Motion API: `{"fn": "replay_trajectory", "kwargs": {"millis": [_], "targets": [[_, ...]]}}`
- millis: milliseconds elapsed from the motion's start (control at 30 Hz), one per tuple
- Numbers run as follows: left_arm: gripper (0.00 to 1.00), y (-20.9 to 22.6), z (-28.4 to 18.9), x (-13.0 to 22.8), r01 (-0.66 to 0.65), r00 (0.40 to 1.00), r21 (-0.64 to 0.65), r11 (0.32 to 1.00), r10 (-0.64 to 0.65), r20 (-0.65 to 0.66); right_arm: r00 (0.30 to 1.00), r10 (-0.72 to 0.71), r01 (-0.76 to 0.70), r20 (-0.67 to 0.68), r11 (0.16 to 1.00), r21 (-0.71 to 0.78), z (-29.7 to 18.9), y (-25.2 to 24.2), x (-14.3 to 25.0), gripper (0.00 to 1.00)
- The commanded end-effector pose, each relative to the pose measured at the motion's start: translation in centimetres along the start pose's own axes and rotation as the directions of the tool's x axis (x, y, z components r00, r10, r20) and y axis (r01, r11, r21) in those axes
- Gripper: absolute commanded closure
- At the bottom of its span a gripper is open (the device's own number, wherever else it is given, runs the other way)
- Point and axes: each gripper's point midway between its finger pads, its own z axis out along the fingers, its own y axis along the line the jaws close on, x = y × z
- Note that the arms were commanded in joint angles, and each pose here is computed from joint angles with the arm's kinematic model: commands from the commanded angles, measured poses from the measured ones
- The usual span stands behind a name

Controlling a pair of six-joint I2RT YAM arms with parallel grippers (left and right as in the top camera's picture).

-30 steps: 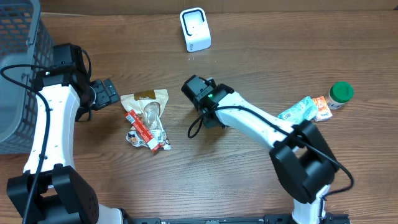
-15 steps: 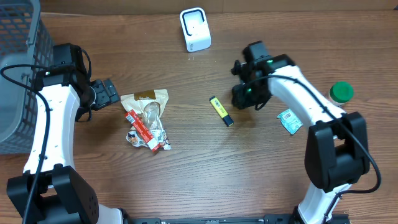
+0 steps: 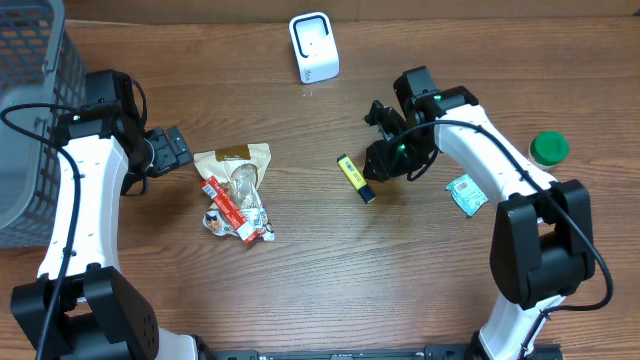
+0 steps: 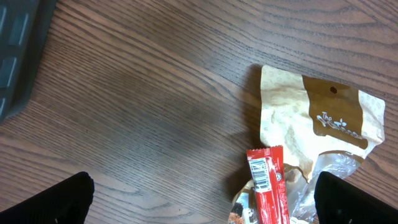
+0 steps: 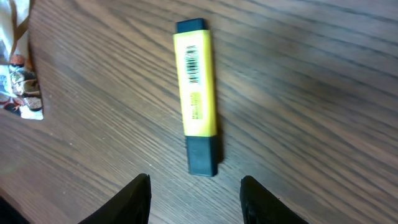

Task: Scan the item barcode
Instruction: 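Lower the right gripper onto the yellow tube and grasp it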

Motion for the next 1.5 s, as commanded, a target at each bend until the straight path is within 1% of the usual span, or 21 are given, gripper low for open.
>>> {"fn": "replay_trajectory", "kwargs": {"millis": [0, 100, 267, 667, 1133, 1233, 1400, 1467], "targets": [[0.00, -0.3, -0.6, -0.5, -0.020, 1.000, 0.010, 1.000, 0.019, 0.020, 0.999, -0.032, 0.032, 0.008, 0.999, -0.020, 0.0, 0.9, -0.4, 0.53], [0.00, -0.3, -0.6, -0.5, -0.020, 1.000, 0.010, 1.000, 0.019, 0.020, 1.000, -0.028, 0.028, -0.008, 1.000, -0.008, 0.8, 0.5, 0.0, 0.53], [0.00, -0.3, -0.6, -0.5, -0.020, 1.000, 0.010, 1.000, 0.019, 0.020, 0.999, -0.020, 0.022, -0.037, 0.997, 0.069, 2.2, -1.3, 1.2, 0.53], [0.00, -0.3, -0.6, -0.5, -0.020, 1.000, 0.010, 1.000, 0.019, 0.020, 0.997, -0.009, 0.014, -0.079, 0.998, 0.063, 4.1, -1.7, 3.2, 0.53], [0.00, -0.3, -0.6, -0.5, -0.020, 1.000, 0.010, 1.000, 0.019, 0.020, 0.995, -0.031, 0.036, -0.091, 0.998, 0.059, 6.3, -1.5, 2.9, 0.53], [0.00, -0.3, -0.6, -0.5, -0.020, 1.000, 0.010, 1.000, 0.019, 0.020, 0.995, -0.021, 0.026, -0.096, 0.998, 0.059, 6.6, -1.4, 3.1, 0.56], [0.00, -0.3, -0.6, -0.5, -0.020, 1.000, 0.010, 1.000, 0.019, 0.020, 0.993, -0.044, 0.050, -0.113, 0.997, 0.055, 7.9, -0.8, 4.2, 0.57], [0.00, -0.3, -0.6, -0.5, -0.020, 1.000, 0.010, 1.000, 0.019, 0.020, 0.992, -0.066, 0.075, -0.109, 0.994, 0.079, 8.6, -0.8, 4.4, 0.61]]}}
